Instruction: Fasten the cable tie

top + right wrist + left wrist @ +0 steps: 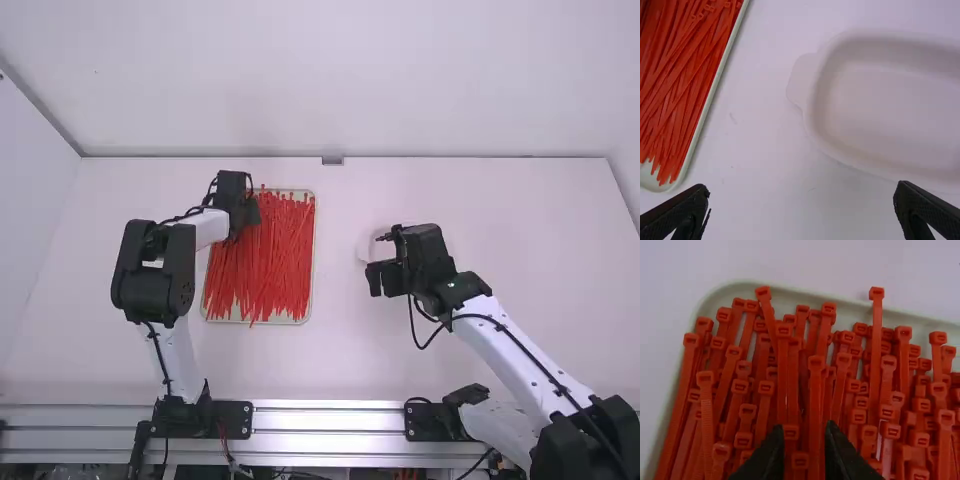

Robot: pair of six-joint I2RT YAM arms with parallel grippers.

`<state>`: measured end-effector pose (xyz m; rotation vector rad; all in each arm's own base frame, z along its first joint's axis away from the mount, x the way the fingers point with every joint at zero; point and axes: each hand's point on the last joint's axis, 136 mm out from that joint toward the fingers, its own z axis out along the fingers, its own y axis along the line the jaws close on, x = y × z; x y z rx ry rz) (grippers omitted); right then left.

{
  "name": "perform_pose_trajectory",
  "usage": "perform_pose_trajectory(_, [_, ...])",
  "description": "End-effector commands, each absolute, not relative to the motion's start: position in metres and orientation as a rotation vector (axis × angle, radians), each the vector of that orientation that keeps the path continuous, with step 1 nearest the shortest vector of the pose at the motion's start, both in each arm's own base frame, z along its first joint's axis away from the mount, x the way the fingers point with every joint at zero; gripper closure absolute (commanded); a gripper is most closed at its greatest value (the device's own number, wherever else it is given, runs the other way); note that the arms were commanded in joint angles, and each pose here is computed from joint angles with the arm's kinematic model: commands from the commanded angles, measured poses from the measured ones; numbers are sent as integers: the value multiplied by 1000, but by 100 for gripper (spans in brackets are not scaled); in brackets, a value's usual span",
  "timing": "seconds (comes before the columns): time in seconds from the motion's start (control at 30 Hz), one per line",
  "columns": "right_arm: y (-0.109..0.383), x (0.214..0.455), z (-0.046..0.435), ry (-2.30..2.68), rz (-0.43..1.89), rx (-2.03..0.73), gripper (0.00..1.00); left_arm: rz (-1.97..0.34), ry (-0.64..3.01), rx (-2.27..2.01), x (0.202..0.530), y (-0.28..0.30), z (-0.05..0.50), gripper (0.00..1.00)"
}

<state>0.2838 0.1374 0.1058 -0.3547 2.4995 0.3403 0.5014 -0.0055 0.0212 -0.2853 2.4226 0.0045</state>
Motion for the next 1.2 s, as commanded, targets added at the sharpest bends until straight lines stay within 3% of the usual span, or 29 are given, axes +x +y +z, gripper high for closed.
perform_pose_trajectory(0.0, [139, 291, 121, 2458, 348, -346, 1, 24, 2410, -291, 500, 1, 27, 77])
perform_pose_trajectory(1.17, [137, 294, 122, 2451, 323, -336, 1, 43, 2469, -286, 498, 2, 2, 84])
